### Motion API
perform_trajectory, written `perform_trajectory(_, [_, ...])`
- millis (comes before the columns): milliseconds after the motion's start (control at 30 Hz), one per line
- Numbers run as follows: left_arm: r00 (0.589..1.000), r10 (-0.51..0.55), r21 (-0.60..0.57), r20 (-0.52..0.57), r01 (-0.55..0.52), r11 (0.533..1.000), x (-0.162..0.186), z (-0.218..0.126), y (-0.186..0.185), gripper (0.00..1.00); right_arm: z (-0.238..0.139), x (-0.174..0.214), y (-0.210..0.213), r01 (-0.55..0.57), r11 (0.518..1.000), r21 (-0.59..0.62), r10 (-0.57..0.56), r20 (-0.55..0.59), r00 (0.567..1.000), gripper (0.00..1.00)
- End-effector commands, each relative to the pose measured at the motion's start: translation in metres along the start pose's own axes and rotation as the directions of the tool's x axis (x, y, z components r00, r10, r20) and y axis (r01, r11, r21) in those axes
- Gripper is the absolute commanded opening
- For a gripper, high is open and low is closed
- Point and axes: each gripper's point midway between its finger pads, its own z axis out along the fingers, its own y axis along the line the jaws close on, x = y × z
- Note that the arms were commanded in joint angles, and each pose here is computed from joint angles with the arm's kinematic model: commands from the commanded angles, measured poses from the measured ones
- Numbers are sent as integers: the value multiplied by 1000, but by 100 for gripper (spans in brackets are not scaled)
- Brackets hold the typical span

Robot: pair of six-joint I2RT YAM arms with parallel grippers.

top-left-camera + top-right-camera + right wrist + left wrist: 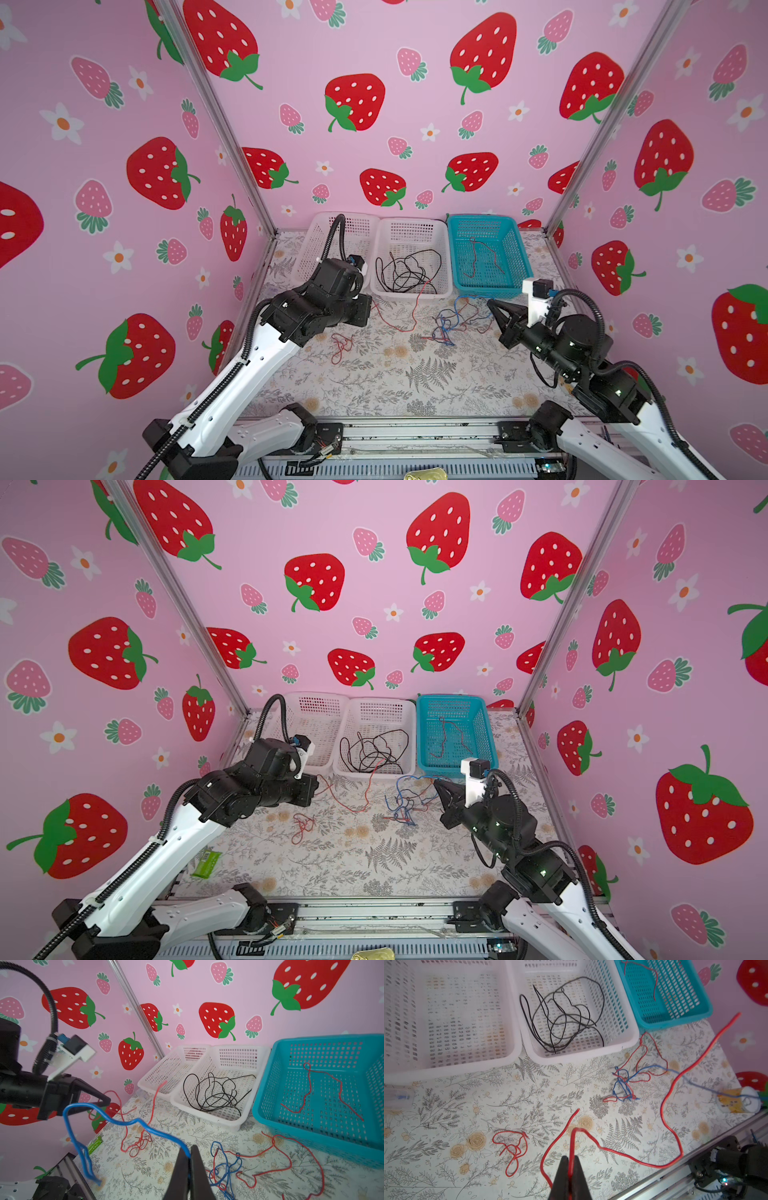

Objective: Untangle the cables
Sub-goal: 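Carry the red wire with the left gripper over the teal basket, then lower the red wire into the teal basket and open the left gripper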

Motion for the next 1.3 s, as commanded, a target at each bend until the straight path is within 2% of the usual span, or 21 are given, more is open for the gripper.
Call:
perform_trajectory(0, [995, -18, 77, 96, 11, 997, -47, -9, -19, 0, 2, 4, -8, -80, 997, 14, 79, 46, 996, 0])
perform_trajectory(233, [995, -4, 228, 97, -19, 974, -116, 16, -71, 0, 3, 30, -21, -127, 992, 19, 126, 56, 990, 0])
perform_trajectory(467, [994, 92, 320, 59, -106, 942, -159, 84, -132, 0, -2, 51, -25, -155, 988, -3, 155, 40, 987, 0])
perform_trajectory(667, [996, 86, 412, 16, -85, 907, -167, 159, -172, 0, -18, 39, -18, -143, 989, -48, 146, 88, 985, 0])
perform_trajectory(767, [999, 36, 494, 19, -41, 868, -171, 186, -192, 0, -21, 37, -11, -132, 988, -79, 139, 83, 987, 0])
perform_trajectory(933, [999, -52, 556, 17, 34, 831, -175, 227, -213, 0, -25, 30, -5, -119, 987, -104, 128, 86, 988, 0])
perform_trajectory(1133, [994, -113, 561, 12, 86, 823, -172, 266, -219, 0, -34, 16, 1, -99, 989, -114, 111, 104, 988, 0])
perform_trajectory(1267, [992, -125, 554, 1, 104, 826, -167, 278, -218, 0, -38, 14, 2, -95, 989, -113, 106, 100, 989, 0])
